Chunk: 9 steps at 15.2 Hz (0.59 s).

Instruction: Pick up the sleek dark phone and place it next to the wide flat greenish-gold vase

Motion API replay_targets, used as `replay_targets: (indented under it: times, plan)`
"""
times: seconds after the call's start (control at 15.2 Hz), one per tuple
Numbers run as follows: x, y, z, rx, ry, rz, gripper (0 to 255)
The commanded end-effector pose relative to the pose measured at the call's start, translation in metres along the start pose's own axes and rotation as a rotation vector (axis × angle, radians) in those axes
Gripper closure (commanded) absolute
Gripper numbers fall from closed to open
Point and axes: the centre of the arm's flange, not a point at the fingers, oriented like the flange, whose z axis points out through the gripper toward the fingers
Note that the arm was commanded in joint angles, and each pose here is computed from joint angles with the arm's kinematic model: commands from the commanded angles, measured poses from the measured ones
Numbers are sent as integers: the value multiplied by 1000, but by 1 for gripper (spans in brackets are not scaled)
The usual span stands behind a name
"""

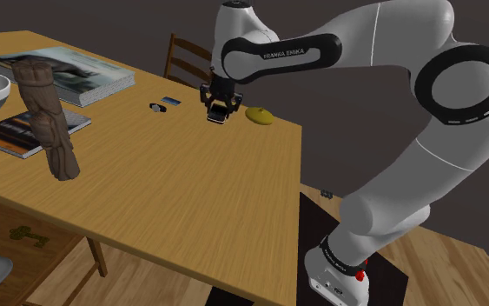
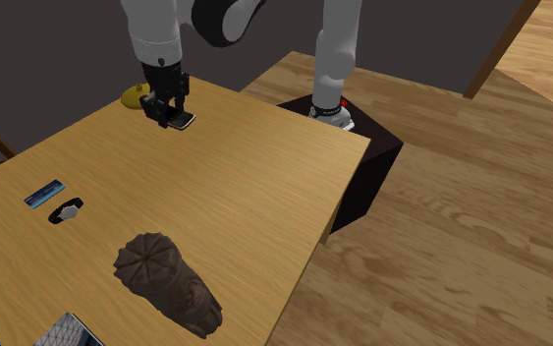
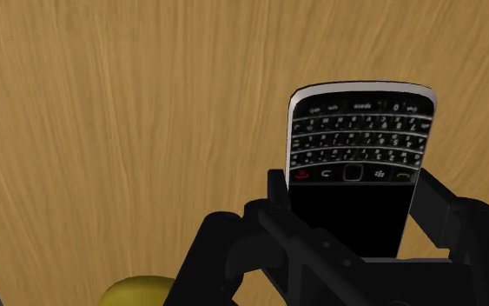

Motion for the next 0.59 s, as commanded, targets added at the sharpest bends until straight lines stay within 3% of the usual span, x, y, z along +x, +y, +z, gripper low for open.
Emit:
replay_targets:
  times: [0.0, 0.53]
  plan:
    - [24, 10, 5, 0, 0, -1, 255]
    - [120, 50, 26, 0, 0, -1, 255]
